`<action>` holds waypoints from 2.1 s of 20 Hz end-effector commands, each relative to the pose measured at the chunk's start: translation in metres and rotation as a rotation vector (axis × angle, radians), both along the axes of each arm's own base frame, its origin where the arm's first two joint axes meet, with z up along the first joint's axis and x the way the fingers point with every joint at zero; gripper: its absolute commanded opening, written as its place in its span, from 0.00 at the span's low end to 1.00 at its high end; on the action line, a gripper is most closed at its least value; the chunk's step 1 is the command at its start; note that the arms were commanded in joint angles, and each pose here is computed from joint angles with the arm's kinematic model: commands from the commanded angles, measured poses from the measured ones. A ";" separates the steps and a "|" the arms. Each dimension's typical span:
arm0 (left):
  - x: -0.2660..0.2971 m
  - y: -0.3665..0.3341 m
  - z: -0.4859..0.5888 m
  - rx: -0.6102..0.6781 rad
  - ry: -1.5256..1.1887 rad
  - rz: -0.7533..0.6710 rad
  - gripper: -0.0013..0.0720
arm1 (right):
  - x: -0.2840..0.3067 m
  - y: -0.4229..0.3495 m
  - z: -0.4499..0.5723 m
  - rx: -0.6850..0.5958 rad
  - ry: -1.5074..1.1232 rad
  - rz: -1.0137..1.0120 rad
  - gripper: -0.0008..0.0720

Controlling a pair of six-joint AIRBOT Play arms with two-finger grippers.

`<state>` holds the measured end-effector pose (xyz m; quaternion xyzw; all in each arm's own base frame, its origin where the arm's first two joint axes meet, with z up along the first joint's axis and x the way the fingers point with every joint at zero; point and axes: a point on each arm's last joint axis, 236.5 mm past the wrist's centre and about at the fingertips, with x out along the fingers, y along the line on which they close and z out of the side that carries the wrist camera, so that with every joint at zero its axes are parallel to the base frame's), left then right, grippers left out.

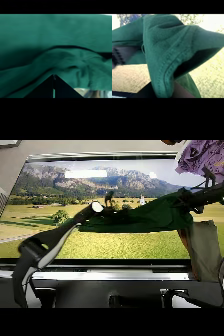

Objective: Fold the clothes and pants, and hang the long-sleeved shirts on hangers.

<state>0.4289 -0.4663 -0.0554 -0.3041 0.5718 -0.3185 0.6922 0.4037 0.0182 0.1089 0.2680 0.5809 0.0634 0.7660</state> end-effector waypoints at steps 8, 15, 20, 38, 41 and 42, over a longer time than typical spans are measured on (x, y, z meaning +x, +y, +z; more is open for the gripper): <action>-0.042 -0.097 -0.015 -0.143 0.137 -0.048 0.04 | -0.001 0.008 0.007 0.081 0.062 -0.123 0.06; -0.019 -0.035 0.003 -0.050 0.098 -0.142 0.03 | 0.020 0.023 0.025 0.199 -0.003 -0.190 0.06; 0.026 0.092 0.047 0.222 -0.025 -0.154 0.04 | 0.028 0.065 0.046 0.332 -0.031 -0.163 0.06; 0.068 0.369 0.171 0.581 -0.144 0.204 0.04 | 0.025 0.290 0.022 0.504 0.042 -0.048 0.06; 0.069 0.381 0.171 0.583 -0.135 0.225 0.04 | 0.027 0.315 -0.013 0.489 0.089 -0.043 0.06; 0.069 0.383 0.171 0.583 -0.133 0.228 0.04 | 0.029 0.321 -0.025 0.486 0.099 -0.050 0.06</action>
